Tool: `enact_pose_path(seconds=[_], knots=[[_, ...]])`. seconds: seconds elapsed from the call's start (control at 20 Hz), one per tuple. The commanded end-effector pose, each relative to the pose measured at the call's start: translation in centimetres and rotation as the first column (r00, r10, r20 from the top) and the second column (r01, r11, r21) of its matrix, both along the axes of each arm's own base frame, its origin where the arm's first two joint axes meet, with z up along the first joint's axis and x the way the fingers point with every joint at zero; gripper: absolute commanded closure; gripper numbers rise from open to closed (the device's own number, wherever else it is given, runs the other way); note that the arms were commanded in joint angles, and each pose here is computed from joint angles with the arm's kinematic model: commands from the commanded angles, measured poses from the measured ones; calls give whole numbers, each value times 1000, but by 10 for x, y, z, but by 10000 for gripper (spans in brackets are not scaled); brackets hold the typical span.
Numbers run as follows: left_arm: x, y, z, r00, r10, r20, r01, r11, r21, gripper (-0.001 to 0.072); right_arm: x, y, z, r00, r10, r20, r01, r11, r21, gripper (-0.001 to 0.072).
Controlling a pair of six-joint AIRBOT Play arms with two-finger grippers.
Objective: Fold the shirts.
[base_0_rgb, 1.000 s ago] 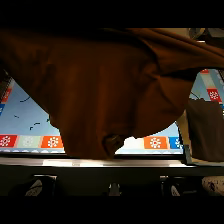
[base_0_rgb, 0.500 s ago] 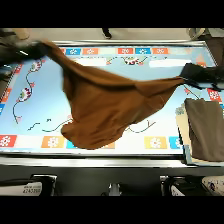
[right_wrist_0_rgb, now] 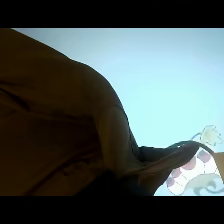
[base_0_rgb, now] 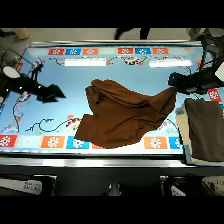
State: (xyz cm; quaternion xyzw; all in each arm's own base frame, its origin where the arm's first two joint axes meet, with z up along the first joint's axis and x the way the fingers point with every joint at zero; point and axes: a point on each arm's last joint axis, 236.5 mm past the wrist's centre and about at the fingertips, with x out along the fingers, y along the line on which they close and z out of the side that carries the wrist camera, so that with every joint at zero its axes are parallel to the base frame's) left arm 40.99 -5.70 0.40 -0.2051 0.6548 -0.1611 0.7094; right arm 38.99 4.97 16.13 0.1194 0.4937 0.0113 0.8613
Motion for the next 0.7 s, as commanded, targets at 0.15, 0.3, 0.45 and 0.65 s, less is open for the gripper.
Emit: enact_pose_path(seconds=[0.15,0.3,0.45,0.65], knots=[[-126,-38,-78,981,28,-194,-48,994,-98,-13,-5,2,-7,999,24,-36,-24,1000,-6,692],[-144,-80,-105,977,-2,-212,-24,993,-118,-13,-8,3,-8,998,27,-50,-27,1000,-2,692],[-140,-114,-113,984,-34,-174,12,992,-127,-13,-12,3,-10,997,29,-70,-30,1000,-4,692],[-120,-134,-122,991,34,-127,-47,994,-100,242,-13,3,-11,997,30,-73,-30,1000,-4,692]])
